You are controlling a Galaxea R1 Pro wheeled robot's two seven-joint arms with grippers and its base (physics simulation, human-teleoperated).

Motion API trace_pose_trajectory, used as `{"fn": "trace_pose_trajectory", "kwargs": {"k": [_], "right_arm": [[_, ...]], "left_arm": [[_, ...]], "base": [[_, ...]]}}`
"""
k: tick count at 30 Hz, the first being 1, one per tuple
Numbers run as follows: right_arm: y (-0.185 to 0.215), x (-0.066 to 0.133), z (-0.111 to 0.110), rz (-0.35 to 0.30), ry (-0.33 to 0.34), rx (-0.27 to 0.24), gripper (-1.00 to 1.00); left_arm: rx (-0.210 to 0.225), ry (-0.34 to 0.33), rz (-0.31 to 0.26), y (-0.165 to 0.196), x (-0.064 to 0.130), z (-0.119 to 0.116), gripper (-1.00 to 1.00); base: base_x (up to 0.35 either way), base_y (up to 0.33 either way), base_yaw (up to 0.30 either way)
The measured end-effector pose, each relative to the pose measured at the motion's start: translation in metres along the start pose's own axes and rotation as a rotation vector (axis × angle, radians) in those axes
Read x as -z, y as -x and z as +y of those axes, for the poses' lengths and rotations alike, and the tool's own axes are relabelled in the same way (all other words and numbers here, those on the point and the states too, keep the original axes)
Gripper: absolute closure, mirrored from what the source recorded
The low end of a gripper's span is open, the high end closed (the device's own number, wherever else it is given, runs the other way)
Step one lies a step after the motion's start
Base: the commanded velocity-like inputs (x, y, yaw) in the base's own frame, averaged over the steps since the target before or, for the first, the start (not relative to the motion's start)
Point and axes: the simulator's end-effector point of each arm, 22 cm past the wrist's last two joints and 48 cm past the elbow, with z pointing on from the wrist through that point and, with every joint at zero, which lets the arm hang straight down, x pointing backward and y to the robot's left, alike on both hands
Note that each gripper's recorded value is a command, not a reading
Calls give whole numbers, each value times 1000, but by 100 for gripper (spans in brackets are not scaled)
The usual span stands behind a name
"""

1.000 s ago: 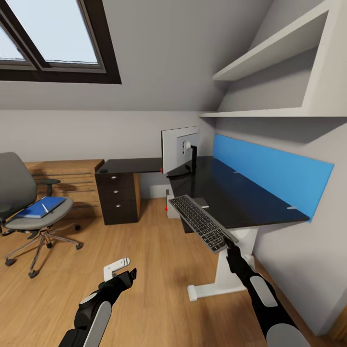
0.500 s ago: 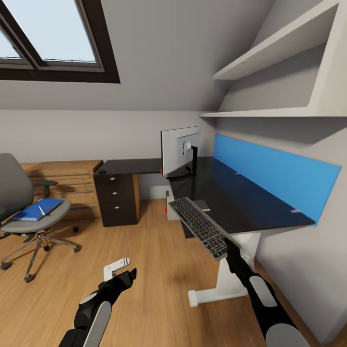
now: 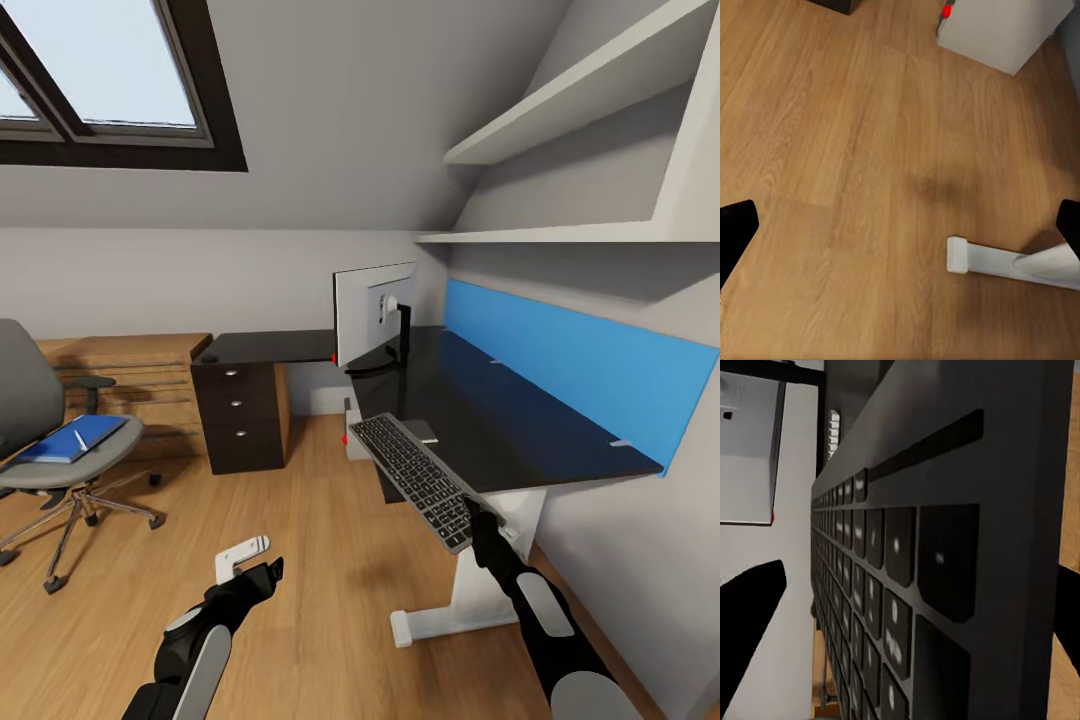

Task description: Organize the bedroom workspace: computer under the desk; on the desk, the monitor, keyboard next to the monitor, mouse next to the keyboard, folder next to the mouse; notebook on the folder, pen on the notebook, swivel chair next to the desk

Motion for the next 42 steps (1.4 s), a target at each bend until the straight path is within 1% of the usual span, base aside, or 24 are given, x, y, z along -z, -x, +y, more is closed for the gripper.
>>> {"fn": "trace_pose_trajectory", "kwargs": {"k": [20, 29, 34, 42], "right_arm": [[-1, 0, 1, 2, 2, 5, 100], [1, 2, 19, 5, 7, 6, 100], [3, 3, 32, 5, 18, 7, 100], [-6, 4, 63, 19, 66, 13, 100]], "left_arm": [[-2, 3, 7, -3, -1, 1, -100], [-3, 9, 9, 10, 7, -4, -100], [-5, 17, 19, 14, 10, -5, -100], [-7, 20, 24, 23, 16, -8, -100]], "base": [[0, 0, 0], [0, 0, 0], [0, 0, 0], [0, 0, 0]]}}
